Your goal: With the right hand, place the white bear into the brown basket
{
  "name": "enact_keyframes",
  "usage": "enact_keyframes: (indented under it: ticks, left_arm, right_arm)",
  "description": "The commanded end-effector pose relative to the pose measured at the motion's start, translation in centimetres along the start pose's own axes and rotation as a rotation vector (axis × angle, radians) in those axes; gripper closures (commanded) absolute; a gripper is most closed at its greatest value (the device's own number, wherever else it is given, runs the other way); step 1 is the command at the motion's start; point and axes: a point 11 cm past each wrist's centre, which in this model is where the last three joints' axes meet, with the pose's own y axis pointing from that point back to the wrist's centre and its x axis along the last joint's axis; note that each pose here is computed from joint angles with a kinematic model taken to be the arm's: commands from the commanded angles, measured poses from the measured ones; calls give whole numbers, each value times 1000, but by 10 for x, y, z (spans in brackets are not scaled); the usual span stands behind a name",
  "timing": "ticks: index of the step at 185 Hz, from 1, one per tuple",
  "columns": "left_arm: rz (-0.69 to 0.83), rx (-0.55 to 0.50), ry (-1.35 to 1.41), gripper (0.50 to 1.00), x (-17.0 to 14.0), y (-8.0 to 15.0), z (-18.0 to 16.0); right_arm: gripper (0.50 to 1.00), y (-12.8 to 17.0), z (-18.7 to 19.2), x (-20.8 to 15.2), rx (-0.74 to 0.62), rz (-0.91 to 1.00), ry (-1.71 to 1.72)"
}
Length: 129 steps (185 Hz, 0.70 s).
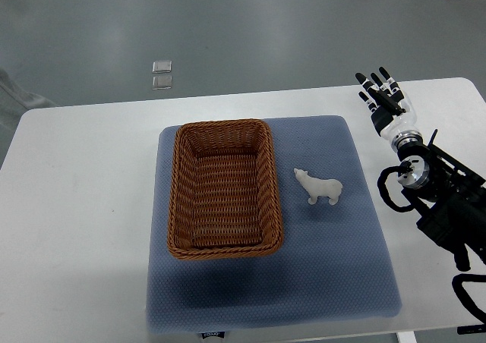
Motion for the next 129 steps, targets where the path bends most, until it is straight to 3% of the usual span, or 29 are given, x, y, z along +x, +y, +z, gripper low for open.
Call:
enact_keyframes:
  ticks: [1, 129]
  left_arm:
    - [1, 1, 1, 500, 0, 0, 0]
    - [13, 0, 3, 500, 3, 0, 1]
  right_arm:
    - [574, 0, 0, 0, 0, 0, 0]
    - [576, 0, 0, 0, 0, 1, 1]
